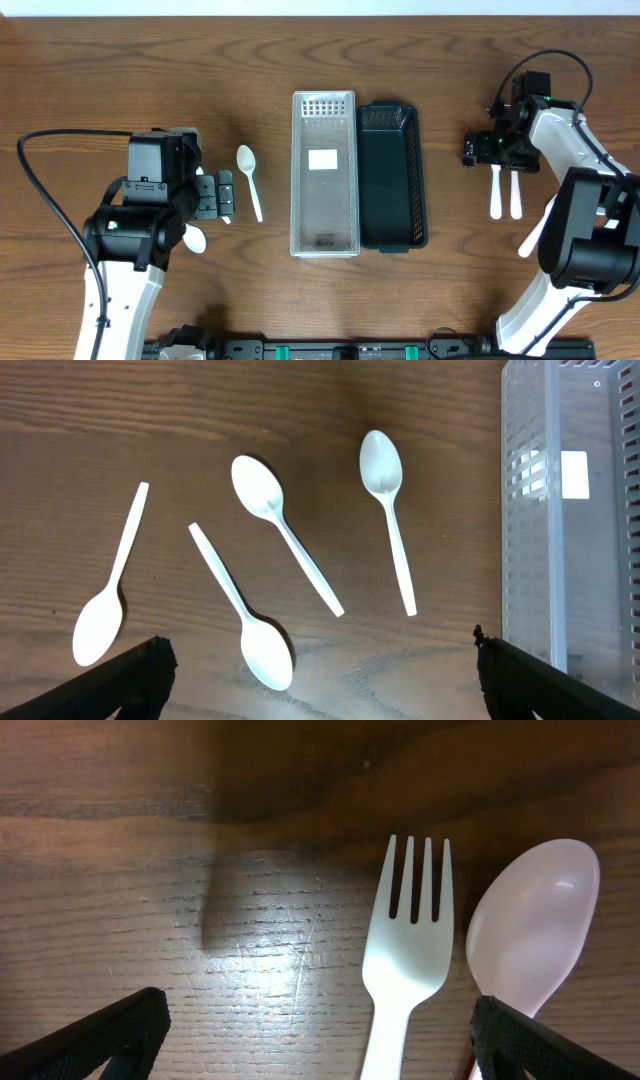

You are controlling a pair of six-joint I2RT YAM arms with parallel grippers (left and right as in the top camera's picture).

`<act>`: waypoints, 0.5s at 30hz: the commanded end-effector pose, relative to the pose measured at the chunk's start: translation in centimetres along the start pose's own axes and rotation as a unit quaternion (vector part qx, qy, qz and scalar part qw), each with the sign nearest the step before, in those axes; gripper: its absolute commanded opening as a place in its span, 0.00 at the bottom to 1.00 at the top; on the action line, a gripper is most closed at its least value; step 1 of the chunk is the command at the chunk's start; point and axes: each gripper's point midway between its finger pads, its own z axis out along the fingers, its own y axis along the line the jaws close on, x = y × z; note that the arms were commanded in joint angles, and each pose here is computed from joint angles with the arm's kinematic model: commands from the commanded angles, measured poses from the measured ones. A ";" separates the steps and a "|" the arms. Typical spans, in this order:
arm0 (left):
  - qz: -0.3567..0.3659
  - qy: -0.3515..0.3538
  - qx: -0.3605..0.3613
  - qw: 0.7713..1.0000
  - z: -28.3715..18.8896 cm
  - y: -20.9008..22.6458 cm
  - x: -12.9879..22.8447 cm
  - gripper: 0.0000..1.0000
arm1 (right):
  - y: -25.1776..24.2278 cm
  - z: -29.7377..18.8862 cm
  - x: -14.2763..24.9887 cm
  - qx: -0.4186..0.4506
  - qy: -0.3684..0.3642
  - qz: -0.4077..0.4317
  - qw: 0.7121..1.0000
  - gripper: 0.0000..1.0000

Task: Pack container
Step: 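Move the right gripper above the white fork and spoon, then lower the right gripper and grasp the white fork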

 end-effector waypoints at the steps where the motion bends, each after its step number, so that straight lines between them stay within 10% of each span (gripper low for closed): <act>1: -0.010 -0.008 -0.006 1.000 -0.4 0.3 -0.6 0.98 | 0.3 0.4 0.2 -0.004 0.003 -0.014 1.000 0.99; 15: -0.010 -0.008 -0.006 1.000 -0.4 0.3 -0.6 0.98 | 0.3 0.6 0.1 -0.004 -0.001 -0.015 1.000 0.99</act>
